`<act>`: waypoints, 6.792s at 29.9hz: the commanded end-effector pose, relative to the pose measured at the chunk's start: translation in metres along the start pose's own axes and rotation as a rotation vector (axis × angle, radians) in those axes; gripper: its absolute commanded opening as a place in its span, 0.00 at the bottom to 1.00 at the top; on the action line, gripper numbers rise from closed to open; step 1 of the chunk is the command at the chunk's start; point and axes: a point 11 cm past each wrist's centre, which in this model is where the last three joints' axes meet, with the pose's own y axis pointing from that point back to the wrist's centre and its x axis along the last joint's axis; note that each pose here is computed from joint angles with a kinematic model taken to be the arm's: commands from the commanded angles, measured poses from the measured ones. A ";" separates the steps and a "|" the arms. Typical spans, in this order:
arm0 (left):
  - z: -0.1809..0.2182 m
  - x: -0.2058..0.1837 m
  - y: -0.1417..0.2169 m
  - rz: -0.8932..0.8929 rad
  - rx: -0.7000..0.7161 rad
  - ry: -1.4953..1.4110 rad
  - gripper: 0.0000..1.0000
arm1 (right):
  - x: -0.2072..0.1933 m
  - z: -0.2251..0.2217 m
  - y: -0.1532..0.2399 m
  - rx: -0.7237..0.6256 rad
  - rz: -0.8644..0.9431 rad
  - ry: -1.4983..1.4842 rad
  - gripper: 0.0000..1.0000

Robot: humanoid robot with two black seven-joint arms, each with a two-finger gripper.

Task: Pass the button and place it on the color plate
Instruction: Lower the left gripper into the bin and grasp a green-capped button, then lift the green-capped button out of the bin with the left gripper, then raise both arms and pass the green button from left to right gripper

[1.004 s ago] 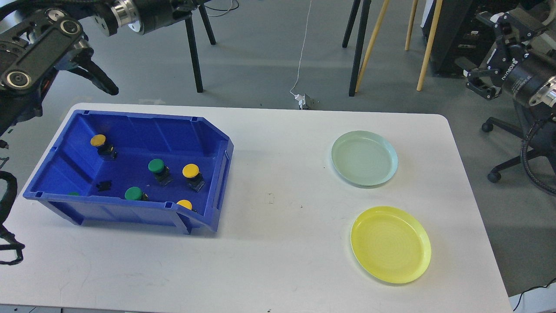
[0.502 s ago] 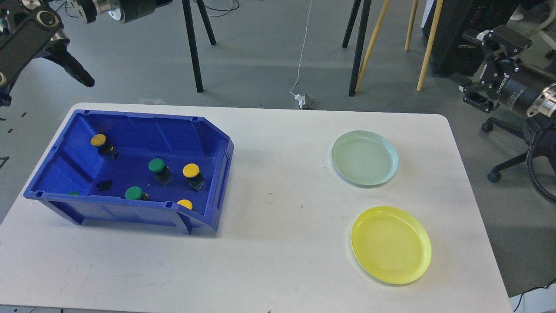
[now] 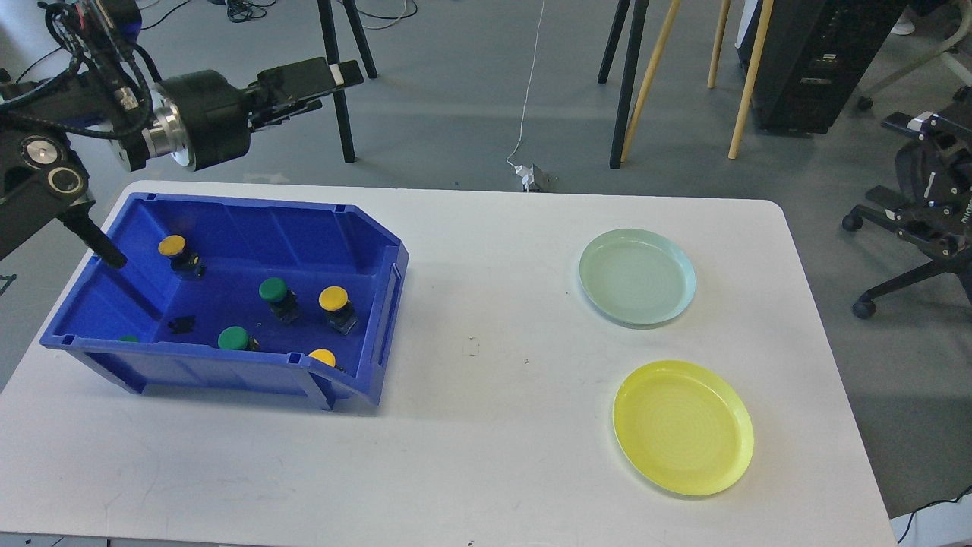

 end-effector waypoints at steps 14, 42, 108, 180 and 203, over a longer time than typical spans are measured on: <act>-0.094 -0.051 0.060 -0.335 0.420 -0.481 1.00 | 0.001 -0.013 -0.004 0.052 0.005 -0.006 0.99; -0.137 -0.105 -0.014 -0.435 0.494 -0.477 0.99 | -0.002 -0.005 -0.002 0.035 -0.001 -0.011 0.99; -0.109 -0.059 0.063 -0.357 0.451 -0.483 0.34 | -0.027 0.006 -0.027 0.059 -0.049 -0.059 0.99; 0.205 -0.002 -0.183 -0.201 -0.283 0.608 0.37 | -0.184 -0.124 -0.158 0.578 -0.149 -0.087 0.97; 0.225 -0.022 -0.200 -0.267 -0.293 0.734 0.37 | -0.178 -0.127 -0.155 0.594 -0.122 -0.069 0.66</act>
